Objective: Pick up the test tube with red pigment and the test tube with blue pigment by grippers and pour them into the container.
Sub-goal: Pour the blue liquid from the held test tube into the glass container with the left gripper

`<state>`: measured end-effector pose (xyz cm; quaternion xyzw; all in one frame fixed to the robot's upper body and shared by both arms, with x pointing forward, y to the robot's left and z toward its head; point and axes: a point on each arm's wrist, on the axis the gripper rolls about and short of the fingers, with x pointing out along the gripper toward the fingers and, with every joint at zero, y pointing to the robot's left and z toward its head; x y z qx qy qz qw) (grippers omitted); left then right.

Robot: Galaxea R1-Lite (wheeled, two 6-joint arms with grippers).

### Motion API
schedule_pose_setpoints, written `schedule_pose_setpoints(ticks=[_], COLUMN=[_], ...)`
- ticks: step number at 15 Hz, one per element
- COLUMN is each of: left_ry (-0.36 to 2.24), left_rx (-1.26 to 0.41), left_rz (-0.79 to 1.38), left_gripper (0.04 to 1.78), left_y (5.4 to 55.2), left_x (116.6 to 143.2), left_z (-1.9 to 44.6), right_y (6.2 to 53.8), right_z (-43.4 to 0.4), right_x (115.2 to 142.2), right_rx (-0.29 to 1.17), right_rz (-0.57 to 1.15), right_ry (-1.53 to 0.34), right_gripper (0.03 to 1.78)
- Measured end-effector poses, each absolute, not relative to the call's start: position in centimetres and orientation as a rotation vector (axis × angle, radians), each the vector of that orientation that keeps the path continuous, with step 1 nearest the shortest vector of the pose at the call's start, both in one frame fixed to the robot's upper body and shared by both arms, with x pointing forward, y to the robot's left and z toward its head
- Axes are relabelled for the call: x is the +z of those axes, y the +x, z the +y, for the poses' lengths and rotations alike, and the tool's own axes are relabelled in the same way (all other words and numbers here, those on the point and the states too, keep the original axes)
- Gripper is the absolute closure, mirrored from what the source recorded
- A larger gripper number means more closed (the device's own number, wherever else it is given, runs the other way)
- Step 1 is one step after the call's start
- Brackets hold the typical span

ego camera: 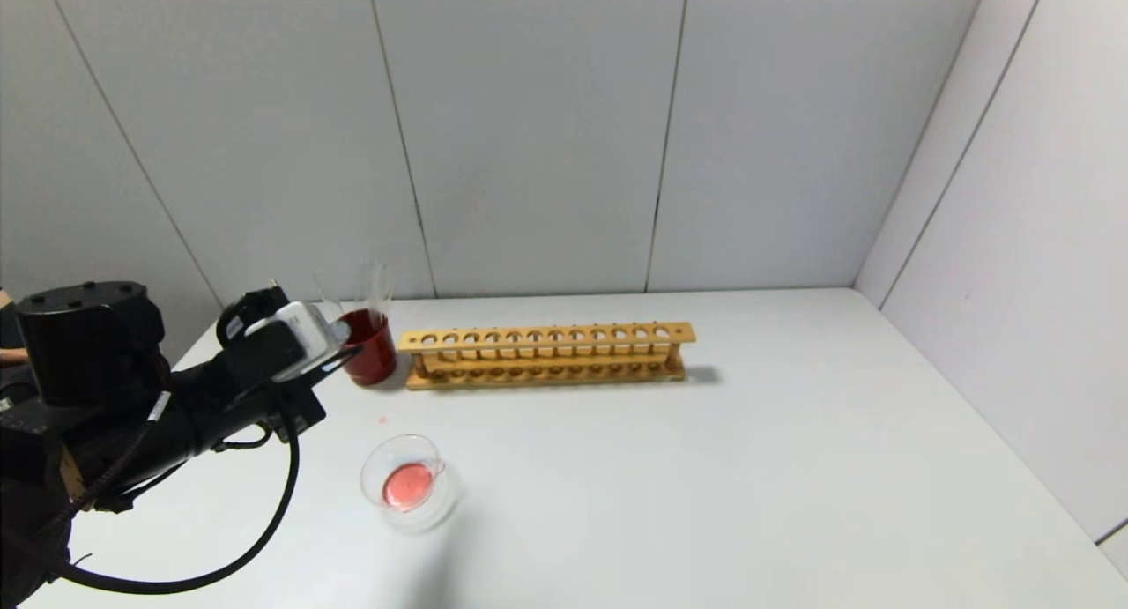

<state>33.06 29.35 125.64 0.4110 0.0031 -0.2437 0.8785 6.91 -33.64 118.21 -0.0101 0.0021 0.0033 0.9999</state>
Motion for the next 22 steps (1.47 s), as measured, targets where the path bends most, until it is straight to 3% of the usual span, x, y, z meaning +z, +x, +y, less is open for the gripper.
schedule_pose_setpoints(ticks=[3,9,22], left_ry=[1.004,1.261,1.498], left_rx=[-0.591,-0.596,-0.663], left_rz=[0.071,0.045,0.019], left_gripper=[1.50,1.50,1.50], left_y=[32.6,33.7,34.8], left_x=[124.1,123.4,121.6], left_z=[29.8,30.8,31.7], right_y=[6.9,6.9,6.9], right_z=[-33.6,-33.6,-33.6], right_x=[118.2,118.2,118.2], right_rx=[0.007,0.007,0.007], right_rz=[0.005,0.005,0.004], right_ry=[-0.020,-0.021,-0.020], right_gripper=[0.06,0.06,0.06])
